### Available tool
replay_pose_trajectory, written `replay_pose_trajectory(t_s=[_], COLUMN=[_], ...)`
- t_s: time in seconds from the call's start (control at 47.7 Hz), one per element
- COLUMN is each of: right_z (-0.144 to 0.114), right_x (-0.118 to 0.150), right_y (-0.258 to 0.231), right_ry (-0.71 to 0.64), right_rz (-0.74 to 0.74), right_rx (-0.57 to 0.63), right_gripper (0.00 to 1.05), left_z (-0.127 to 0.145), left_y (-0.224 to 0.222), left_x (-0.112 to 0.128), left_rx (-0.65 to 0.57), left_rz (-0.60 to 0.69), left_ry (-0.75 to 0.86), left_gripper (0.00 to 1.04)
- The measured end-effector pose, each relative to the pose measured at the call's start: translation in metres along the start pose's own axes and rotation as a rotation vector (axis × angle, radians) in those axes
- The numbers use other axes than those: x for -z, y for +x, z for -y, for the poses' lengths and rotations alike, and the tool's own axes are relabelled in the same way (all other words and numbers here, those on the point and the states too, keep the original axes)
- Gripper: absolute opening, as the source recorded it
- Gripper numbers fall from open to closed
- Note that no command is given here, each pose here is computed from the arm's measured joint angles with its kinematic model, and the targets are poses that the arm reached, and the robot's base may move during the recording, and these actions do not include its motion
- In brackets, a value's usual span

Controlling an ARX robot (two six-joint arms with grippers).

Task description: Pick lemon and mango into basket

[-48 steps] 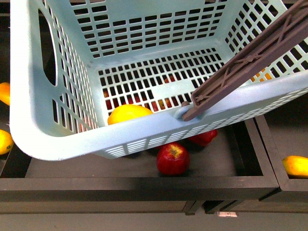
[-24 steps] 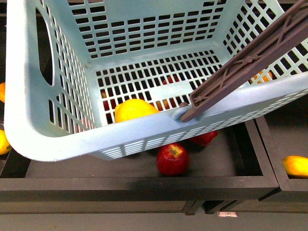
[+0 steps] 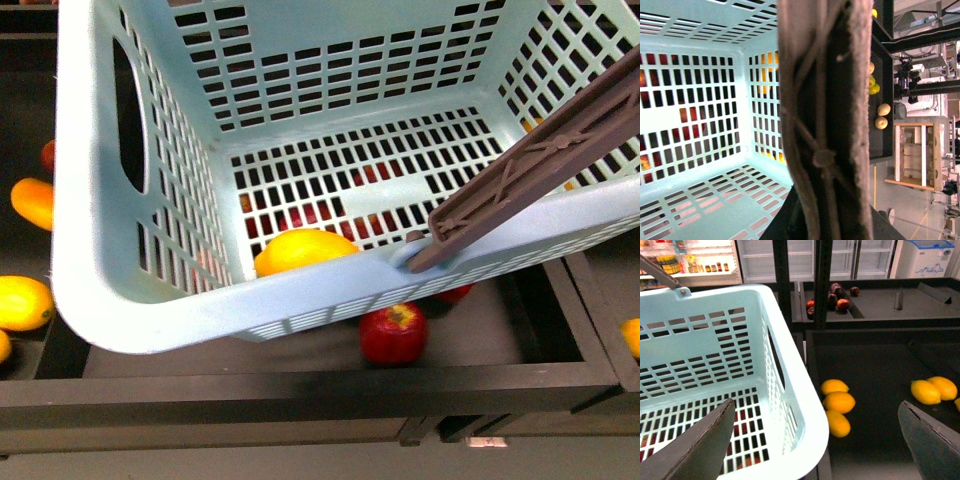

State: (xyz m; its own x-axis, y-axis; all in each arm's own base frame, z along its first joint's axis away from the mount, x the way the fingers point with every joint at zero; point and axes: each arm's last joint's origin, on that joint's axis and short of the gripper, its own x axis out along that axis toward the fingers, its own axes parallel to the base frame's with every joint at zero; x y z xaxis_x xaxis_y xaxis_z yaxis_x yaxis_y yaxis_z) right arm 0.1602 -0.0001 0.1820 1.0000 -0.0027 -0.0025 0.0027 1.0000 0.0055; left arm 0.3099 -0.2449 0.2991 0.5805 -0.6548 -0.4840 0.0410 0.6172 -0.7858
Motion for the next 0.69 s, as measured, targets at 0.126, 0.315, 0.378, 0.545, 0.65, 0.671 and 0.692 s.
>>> replay_pose_trajectory(t_s=[0.126,0.315,0.378,0.545,0.65,0.671,0.692], right_z=[0.0001,0.0,0.0,0.0,0.0,0.0,0.0], right_x=[-0.0001,0.0002,0.0003,0.0007,0.0007,0.0007,0.0007], right_y=[-0.0001,-0.0002,-0.0002,-0.0004,-0.0004,-0.0004,-0.0004], right_ry=[0.0,0.0,0.0,0.0,0.0,0.0,0.0], right_rz=[0.001,0.0,-0.001,-0.003,-0.002,-0.003,-0.003], right_rx=[0.001,-0.001,0.0,0.0,0.0,0.0,0.0], right_gripper=[0.96,0.96,0.96,0.96,0.96,0.96,0.96], left_z=[0.0,-0.0012,-0.0013,-0.0027,-0.0025,-0.0025,-0.0025], left_y=[0.0,-0.0003,-0.0005,-0.0007,-0.0007,-0.0007,-0.0007], left_x=[-0.0003,-0.0021,-0.0026,-0.0044,-0.0041,-0.0041,-0.0041], left_rx=[-0.004,-0.01,-0.013,-0.017,-0.01,-0.01,-0.011], left_rz=[0.007,0.017,0.025,0.03,0.018,0.019,0.02], left_ry=[0.003,0.001,0.004,0.001,-0.001,-0.001,-0.001], left_gripper=[0.05,0.05,0.05,0.05,0.05,0.05,0.05])
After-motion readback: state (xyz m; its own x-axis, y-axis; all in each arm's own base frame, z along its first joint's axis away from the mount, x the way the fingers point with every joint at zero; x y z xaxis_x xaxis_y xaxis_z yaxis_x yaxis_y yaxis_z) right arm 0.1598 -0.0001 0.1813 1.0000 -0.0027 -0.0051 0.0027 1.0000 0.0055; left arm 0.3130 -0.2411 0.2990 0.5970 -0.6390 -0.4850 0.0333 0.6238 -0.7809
